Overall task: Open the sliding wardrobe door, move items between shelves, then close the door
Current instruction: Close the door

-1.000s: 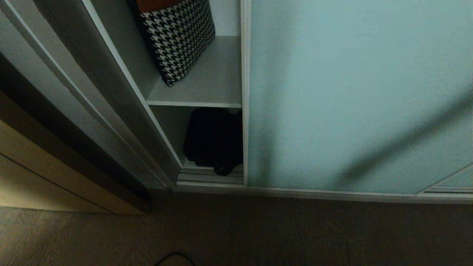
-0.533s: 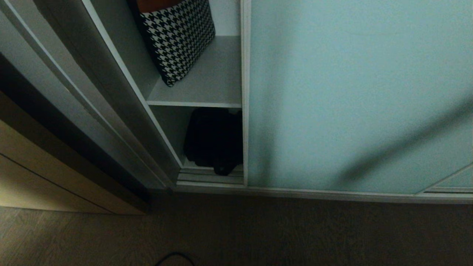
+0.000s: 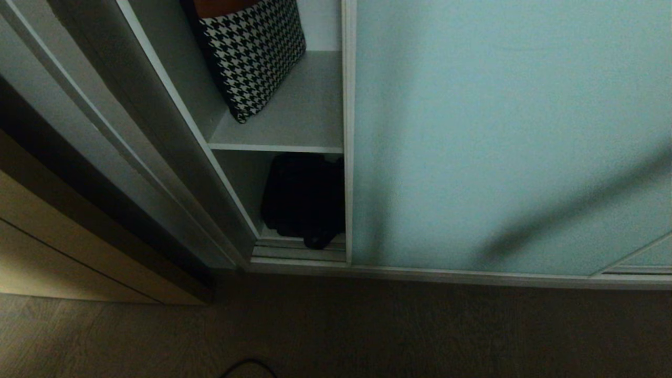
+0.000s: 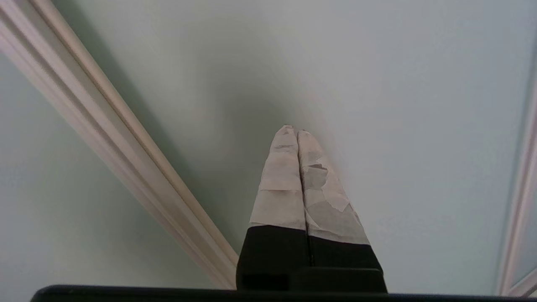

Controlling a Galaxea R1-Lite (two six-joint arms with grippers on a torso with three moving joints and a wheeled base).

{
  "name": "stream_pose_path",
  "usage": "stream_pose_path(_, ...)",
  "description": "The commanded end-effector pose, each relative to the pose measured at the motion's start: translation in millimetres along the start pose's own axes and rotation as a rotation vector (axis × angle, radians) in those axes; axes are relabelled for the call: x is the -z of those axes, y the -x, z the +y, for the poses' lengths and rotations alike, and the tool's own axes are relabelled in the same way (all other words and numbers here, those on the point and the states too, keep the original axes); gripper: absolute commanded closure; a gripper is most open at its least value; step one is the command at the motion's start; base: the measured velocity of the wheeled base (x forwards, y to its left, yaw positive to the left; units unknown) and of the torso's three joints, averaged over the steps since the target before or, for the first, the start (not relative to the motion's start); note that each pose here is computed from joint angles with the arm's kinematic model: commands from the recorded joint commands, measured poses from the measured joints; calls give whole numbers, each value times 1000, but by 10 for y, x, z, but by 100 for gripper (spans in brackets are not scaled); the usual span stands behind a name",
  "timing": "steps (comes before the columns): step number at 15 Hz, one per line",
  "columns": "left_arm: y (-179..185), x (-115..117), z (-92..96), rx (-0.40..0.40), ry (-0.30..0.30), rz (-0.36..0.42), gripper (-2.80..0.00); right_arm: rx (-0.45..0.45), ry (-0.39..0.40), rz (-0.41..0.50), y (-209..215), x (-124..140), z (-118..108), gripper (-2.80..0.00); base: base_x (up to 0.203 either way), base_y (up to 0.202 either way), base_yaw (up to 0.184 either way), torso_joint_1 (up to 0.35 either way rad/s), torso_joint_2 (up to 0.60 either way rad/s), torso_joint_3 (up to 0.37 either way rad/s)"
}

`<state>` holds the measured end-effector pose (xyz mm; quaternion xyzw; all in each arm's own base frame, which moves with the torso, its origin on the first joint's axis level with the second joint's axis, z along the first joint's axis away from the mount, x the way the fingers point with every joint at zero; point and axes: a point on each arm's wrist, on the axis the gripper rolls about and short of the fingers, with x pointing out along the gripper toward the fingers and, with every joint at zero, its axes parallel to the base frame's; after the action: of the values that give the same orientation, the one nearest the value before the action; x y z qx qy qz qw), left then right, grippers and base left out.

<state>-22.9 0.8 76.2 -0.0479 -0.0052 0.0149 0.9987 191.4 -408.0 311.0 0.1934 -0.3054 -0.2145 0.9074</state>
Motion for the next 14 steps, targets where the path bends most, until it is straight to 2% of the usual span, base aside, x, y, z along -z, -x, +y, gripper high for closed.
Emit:
stream_pose_path(1,-2,4,0,-1,1,3,0,-4,-15,13,-28,85,-23,0,0,0,0,0,0,0)
stream_pose_path(4,-2,4,1,1,1,3,0,-21,-38,37,-91,224,53,0,0,0,0,0,0,0)
stream_pose_path(7,-2,2,0,0,1,1,0,-51,-34,28,-161,252,100,0,0,0,0,0,0,0)
stream_pose_path(14,-2,2,0,-1,1,1,0,-69,-33,27,-210,454,-41,0,0,0,0,0,0,0)
